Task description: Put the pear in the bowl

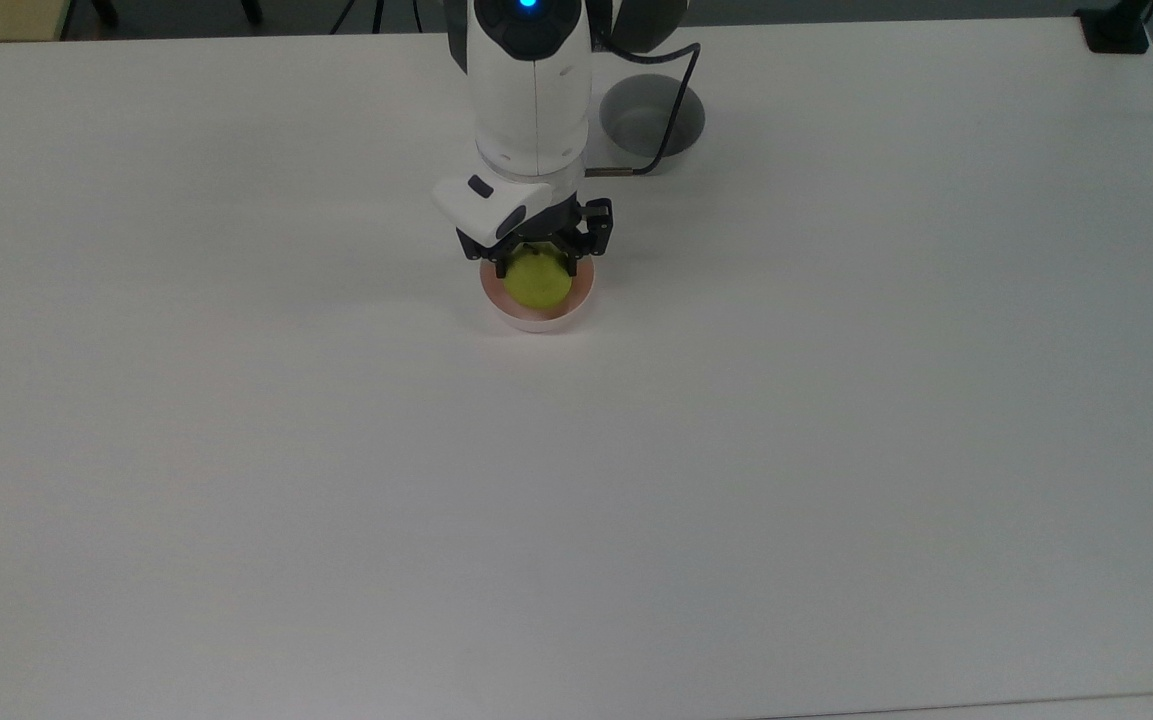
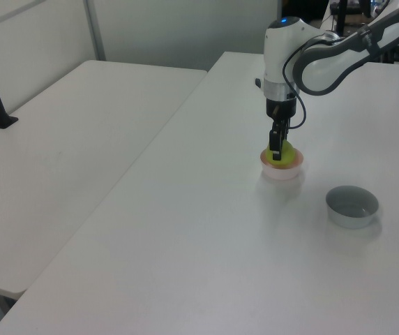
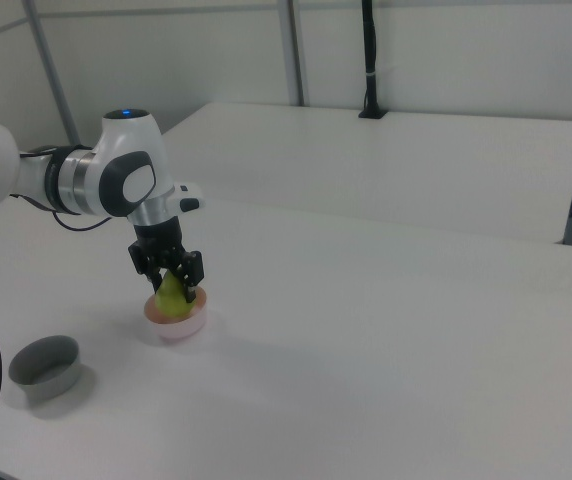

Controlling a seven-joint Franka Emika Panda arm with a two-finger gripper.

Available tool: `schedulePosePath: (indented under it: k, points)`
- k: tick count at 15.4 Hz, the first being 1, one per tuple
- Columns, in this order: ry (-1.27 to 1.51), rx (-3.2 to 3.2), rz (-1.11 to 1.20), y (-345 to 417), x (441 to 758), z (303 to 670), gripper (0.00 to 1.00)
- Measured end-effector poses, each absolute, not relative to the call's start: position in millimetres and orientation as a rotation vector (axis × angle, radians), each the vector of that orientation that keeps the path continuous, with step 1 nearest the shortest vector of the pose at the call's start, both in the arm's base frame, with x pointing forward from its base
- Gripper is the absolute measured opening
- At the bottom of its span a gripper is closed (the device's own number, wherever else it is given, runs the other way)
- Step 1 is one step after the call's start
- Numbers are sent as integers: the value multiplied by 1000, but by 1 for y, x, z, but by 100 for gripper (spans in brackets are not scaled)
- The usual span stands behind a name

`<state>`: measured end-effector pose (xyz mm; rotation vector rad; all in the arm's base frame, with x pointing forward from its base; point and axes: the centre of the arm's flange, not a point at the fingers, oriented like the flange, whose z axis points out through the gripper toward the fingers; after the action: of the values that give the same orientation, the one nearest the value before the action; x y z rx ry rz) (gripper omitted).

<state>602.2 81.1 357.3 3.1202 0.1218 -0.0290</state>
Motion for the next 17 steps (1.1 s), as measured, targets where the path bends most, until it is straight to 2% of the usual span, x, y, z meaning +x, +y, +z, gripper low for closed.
schedulePosePath:
  k: [5, 6, 8, 14, 17]
  points:
    - [99, 3118, -38, 81, 602, 354, 74]
    - [96, 3118, -37, 81, 602, 354, 80]
    - [85, 3119, -32, 80, 602, 356, 99]
    - [51, 3121, 6, 77, 604, 370, 100]
    - [-8, 3119, 4, 69, 604, 402, 100]
